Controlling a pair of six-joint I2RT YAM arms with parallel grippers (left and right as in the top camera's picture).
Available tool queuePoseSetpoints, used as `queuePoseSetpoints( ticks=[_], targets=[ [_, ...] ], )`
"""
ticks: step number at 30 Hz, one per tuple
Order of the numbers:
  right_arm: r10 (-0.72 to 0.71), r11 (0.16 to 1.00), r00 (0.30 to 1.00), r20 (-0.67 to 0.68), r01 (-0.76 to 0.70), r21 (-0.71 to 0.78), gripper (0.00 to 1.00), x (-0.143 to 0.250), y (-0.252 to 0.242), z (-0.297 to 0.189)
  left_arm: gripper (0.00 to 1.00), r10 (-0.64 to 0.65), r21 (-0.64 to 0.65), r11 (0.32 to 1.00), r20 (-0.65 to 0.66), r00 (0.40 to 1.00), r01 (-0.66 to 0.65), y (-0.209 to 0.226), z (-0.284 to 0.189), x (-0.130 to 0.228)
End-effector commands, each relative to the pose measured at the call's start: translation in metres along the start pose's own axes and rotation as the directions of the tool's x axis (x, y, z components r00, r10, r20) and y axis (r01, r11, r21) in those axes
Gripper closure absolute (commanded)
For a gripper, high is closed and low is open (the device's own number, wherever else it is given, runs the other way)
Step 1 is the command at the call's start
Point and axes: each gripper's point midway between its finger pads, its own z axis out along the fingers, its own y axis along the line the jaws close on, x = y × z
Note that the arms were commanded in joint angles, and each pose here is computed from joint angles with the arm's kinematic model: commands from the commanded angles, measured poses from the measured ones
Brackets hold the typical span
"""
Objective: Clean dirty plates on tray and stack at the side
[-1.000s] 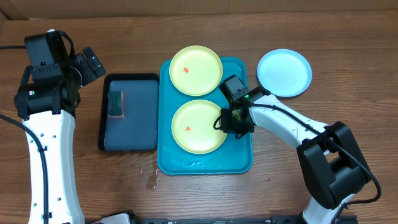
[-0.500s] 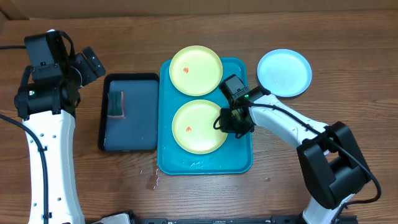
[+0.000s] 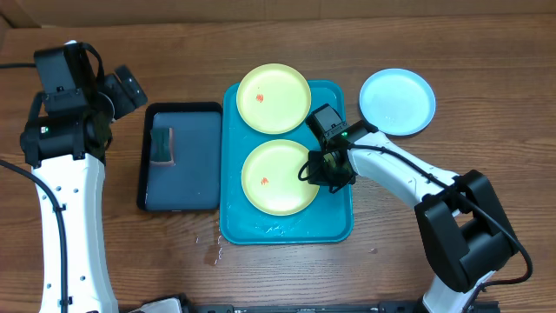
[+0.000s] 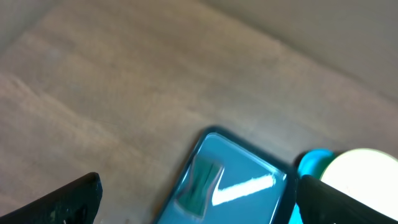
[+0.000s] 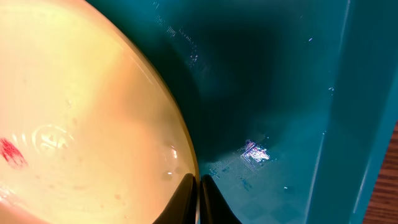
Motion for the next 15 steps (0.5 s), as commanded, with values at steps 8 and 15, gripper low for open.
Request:
queuePoseSetpoints(
  ticks=[8,15],
  targets=[
    [-0.006,1.0,0.999,0.046,0.006,-0.001,0.96,-0.012,0.004,-0.009,0.0,-0.001,0.246,0.969,-0.106,0.994,0.027,-0.042,-0.008,0.017],
    [-0.006,1.0,0.999,0.047,0.006,-0.002,0.96,-0.012,0.005,-0.009,0.21,0.342,0.451,0.868,-0.237,0.909,-0.209,-0.076,-0.002,0.077]
  ],
)
